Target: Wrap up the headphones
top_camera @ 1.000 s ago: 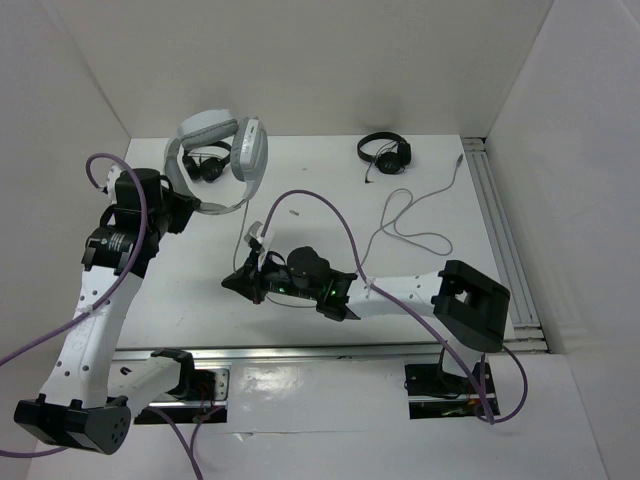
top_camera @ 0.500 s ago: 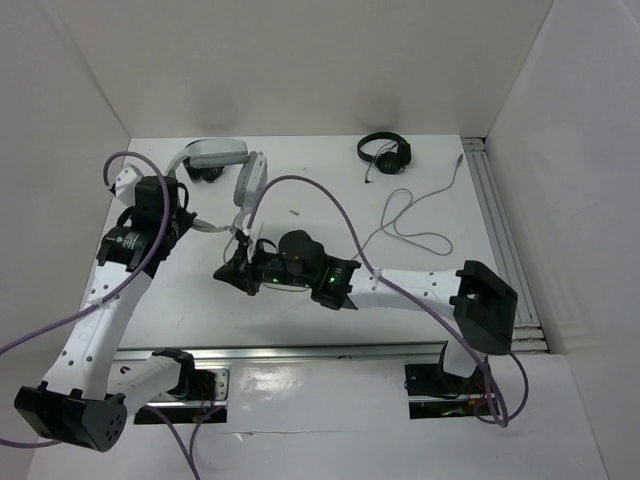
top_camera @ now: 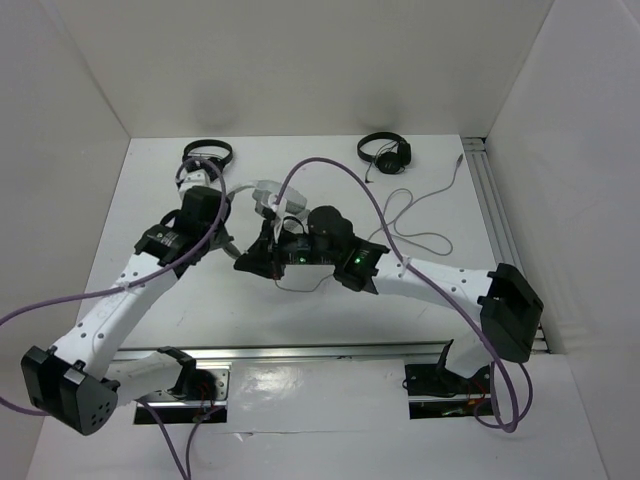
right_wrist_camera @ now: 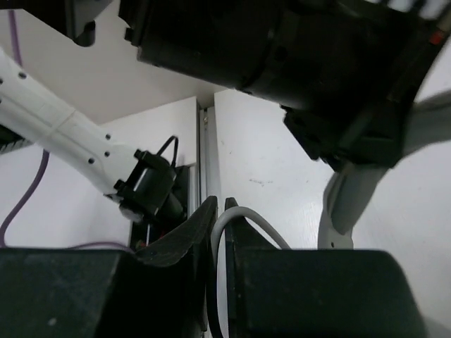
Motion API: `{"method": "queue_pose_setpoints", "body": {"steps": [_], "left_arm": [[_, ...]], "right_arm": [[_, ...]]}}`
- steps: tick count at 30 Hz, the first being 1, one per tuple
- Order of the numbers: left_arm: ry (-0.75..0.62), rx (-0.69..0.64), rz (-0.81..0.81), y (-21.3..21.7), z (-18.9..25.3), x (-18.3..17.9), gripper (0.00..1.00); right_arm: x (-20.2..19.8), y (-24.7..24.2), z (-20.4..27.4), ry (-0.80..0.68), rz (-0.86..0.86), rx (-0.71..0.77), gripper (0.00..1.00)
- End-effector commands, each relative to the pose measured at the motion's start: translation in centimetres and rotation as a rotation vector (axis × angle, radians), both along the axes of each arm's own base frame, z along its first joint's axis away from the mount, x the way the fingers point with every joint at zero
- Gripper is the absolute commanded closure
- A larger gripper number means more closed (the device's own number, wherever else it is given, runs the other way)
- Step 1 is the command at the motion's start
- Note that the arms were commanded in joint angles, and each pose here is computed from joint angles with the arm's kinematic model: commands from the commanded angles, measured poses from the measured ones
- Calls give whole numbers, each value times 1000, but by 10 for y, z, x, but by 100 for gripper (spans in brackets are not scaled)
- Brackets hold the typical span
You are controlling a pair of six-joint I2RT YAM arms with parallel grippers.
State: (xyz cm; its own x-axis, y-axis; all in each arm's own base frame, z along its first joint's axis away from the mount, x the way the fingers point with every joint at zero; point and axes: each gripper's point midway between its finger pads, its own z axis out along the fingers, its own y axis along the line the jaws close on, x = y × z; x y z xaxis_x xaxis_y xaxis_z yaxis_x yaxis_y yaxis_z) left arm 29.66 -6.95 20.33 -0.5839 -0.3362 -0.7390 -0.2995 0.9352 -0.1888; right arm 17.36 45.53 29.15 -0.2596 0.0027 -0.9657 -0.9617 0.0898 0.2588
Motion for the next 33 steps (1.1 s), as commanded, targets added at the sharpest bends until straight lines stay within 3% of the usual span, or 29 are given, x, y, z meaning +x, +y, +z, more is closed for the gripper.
{"method": "queue_pose_setpoints", "body": {"steps": [1,3,4,9,10,13,18,21,23,26,29,30,32,33], "left_arm": [[-29,83,-49,-13,2,14,100],[14,118,-83,-19,-9,16,100],[26,124,-96,-23,-10,14,100],[41,137,-127,-28,-16,14,100],[33,124,-136,-31,-15,16,100],[38,105,-156,-36,-22,15,100],[48,125,-189,-41,-25,14,100],[59,122,-197,-43,-28,14,100],[59,121,-197,-43,-28,14,100],[67,126,-185,-42,-24,14,100],[29,111,-143,-41,-3,20,100],[23,109,-142,-38,4,16,100],[-40,63,-137,-39,31,14,100],[-49,40,-121,-38,39,10,100]], "right_arm": [[-21,-4,106,-163,122,197,85],[-8,-3,95,-146,119,106,88],[-9,-6,117,-186,154,121,88],[15,-38,135,-113,217,112,92],[17,-44,146,-135,222,154,86],[16,-61,148,-112,215,180,80],[18,-76,159,-124,234,187,78],[31,-83,159,-117,206,158,97],[37,-82,155,-120,174,135,100],[43,-86,121,-61,116,42,70],[55,-113,122,-153,-114,86,48],[79,-127,73,-86,-302,42,35],[84,-159,77,-113,-460,101,15],[94,-171,55,-66,-532,87,12]]}}
